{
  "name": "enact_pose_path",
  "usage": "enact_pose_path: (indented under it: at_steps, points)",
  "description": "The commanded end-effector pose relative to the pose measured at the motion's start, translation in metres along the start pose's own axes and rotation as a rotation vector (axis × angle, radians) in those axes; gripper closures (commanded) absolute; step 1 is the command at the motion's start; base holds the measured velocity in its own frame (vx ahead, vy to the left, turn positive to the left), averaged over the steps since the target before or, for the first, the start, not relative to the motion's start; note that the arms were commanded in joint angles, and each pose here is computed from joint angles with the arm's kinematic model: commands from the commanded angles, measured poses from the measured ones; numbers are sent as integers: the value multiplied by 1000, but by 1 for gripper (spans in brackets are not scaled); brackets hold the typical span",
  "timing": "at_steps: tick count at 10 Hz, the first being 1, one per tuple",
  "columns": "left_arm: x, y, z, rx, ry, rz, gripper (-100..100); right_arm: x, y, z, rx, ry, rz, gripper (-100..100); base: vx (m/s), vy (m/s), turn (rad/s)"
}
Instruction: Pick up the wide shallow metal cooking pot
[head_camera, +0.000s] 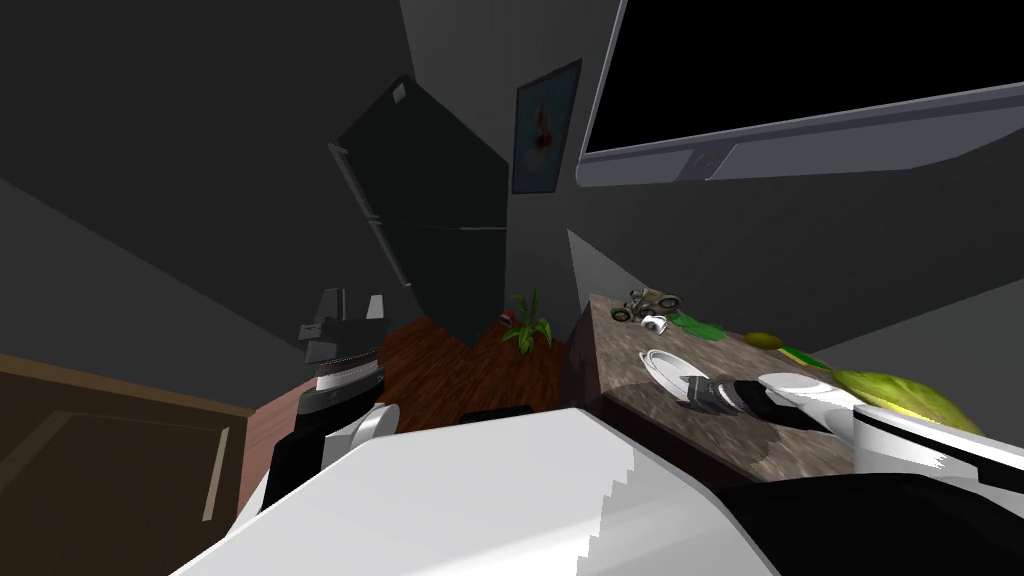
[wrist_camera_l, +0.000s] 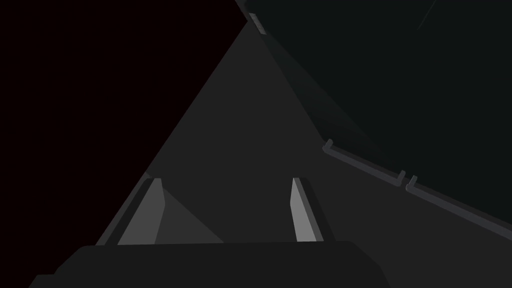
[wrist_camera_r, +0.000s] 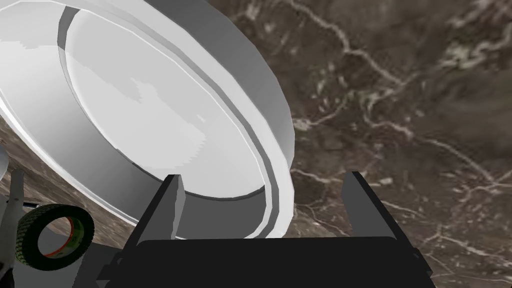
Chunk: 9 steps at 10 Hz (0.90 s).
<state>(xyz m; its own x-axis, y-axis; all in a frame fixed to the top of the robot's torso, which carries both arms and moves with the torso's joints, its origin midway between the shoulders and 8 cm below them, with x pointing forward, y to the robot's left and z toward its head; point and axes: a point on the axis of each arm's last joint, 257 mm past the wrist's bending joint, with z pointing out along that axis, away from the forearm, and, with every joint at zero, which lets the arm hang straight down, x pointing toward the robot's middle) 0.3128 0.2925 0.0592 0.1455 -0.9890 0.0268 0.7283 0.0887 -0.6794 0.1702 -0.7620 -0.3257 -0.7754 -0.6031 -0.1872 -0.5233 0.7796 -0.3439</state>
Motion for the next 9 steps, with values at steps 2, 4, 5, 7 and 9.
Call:
enact_pose_path:
  at_steps: [2,4,5,7,9]
  points:
    - [0,0,0,0,0,0,0,0,-4,1,2,17,0,-100,-67,-4,33]
    - [0,0,0,0,0,0,0,0,-3,2,-1,19,-3,-100,-8,1,-5]
    - [0,0,0,0,0,0,0,1,-2,2,-2,21,-3,100,0,0,0]
    - [0,0,0,0,0,0,0,1,-3,2,0,23,-6,100,0,0,0]
    - [0,0,0,0,0,0,0,1,-3,2,1,23,-7,100,0,0,0]
